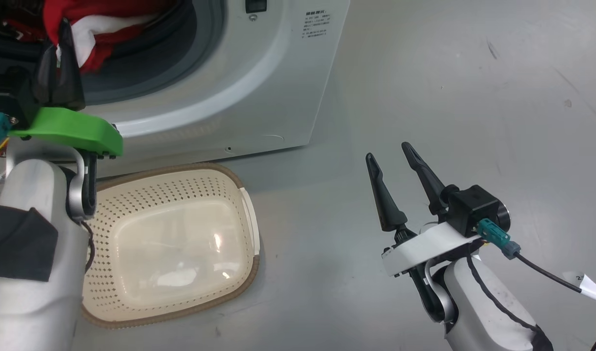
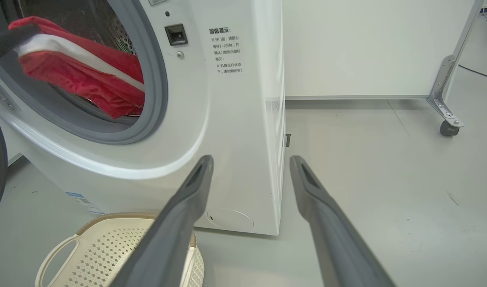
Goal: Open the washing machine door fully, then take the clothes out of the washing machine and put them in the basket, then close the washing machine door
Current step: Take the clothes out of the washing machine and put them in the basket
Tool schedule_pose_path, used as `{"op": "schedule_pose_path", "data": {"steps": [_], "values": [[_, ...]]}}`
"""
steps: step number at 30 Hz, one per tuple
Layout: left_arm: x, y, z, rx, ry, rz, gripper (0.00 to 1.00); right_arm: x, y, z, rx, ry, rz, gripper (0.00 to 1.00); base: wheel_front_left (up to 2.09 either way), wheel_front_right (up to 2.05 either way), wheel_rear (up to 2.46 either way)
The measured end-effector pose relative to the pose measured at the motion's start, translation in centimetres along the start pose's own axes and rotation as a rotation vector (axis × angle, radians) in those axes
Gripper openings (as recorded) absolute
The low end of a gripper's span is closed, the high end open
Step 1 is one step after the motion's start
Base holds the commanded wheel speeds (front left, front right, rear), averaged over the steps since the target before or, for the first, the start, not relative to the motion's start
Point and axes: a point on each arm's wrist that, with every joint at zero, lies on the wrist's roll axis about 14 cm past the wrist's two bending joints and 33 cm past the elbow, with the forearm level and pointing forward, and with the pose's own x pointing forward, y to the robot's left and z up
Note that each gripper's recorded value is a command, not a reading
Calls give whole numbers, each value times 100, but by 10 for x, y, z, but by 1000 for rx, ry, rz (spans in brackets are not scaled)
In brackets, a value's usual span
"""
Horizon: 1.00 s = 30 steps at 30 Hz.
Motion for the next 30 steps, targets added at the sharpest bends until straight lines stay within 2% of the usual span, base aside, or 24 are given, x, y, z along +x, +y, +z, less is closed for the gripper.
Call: {"op": "schedule_pose_path", "data": {"steps": [17, 22, 30], "values": [[-49, -8, 123, 29, -309, 15, 0, -29, 23, 20, 7, -52, 51, 100, 0, 0, 0], [-65, -13, 146, 49, -374, 5, 0, -34, 26, 23, 8, -63, 54, 100, 0, 0, 0], [-90, -17, 159, 38, -419, 11, 0, -37, 30, 26, 12, -73, 62, 100, 0, 0, 0]]}}
